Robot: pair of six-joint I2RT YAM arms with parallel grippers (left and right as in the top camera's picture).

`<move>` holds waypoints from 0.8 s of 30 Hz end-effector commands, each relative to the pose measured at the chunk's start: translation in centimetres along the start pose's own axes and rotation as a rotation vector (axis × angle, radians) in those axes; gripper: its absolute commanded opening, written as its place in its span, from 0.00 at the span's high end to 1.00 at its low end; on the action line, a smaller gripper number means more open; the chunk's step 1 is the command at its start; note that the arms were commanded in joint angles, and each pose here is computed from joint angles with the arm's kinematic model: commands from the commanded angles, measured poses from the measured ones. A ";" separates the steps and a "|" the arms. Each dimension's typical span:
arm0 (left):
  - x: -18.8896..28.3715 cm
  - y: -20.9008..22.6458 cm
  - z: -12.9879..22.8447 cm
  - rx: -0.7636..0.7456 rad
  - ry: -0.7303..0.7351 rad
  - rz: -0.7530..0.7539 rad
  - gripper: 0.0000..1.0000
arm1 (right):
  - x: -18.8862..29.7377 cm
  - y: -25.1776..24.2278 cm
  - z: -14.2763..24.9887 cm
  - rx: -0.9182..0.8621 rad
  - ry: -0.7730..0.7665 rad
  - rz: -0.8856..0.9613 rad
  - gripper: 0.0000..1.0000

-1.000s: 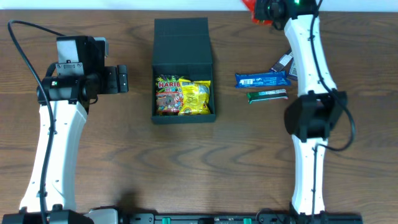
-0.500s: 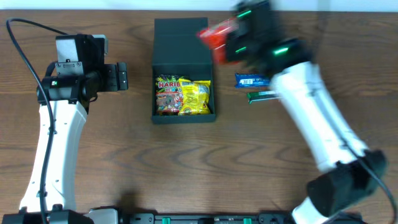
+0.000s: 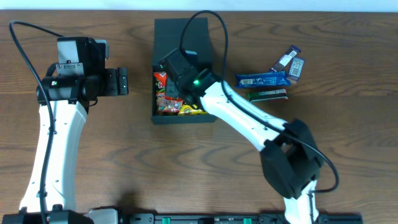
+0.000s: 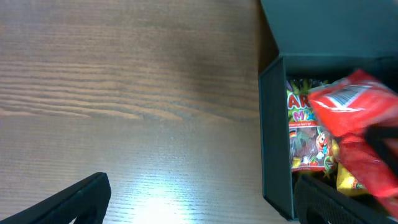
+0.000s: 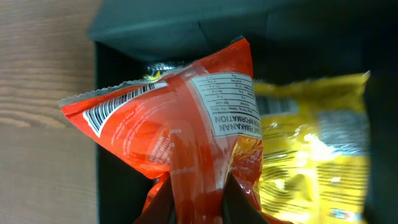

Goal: Pack container
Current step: 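Carry the red bag with the right gripper into the box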

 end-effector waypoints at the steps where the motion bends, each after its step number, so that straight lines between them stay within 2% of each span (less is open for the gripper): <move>1: 0.8 0.2 -0.5 0.000 -0.022 -0.010 0.05 | -1.2 0.5 0.9 -0.110 -0.015 0.013 0.98; 5: 0.8 0.2 -0.3 0.008 -0.012 -0.009 0.05 | -2.3 0.6 1.7 -0.126 -0.014 0.030 0.98; 6: 0.8 0.1 -0.3 0.009 -0.009 -0.006 0.05 | -2.6 0.6 1.8 -0.123 -0.011 0.034 0.92; 9: 0.8 0.1 -0.2 0.012 -0.004 -0.006 0.04 | -2.9 0.7 1.8 -0.123 -0.017 0.025 0.48; 11: 0.8 0.1 -0.1 0.012 -0.001 -0.006 0.05 | -2.6 1.3 1.2 -0.048 -0.043 -0.011 0.33; 14: 0.8 0.1 -0.1 0.012 0.003 -0.006 0.05 | -0.5 1.9 -0.4 0.031 -0.083 -0.047 0.21; 17: 0.8 0.1 -0.1 0.012 0.003 -0.006 0.05 | 2.7 2.4 -2.0 0.122 -0.138 -0.091 0.18; 18: 0.8 0.1 -0.1 0.012 0.002 -0.006 0.05 | 4.0 2.4 -2.4 0.152 -0.153 -0.100 0.20; 19: 0.8 0.1 -0.1 0.012 0.002 -0.006 0.04 | 5.5 2.4 -2.9 0.178 -0.170 -0.109 0.30; 21: 0.8 0.1 -0.1 0.012 0.002 -0.006 0.05 | 7.8 2.2 -3.7 0.210 -0.199 -0.124 0.69; 23: 0.8 0.1 -0.1 0.012 0.002 -0.006 0.05 | 8.9 2.2 -4.1 0.251 -0.216 -0.139 0.99; 24: 0.8 0.1 -0.1 0.012 0.001 -0.006 0.05 | 8.9 2.2 -4.2 0.266 -0.216 -0.139 0.99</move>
Point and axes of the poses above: each gripper's point midway between its finger pads, its own x axis back along the fingers, its own y axis along the line the jaws close on, z = x × y, the point moved 8 cm from there along x, back along the fingers, and after that the axes turned 3 degrees about -x, right-handed, at the moved point
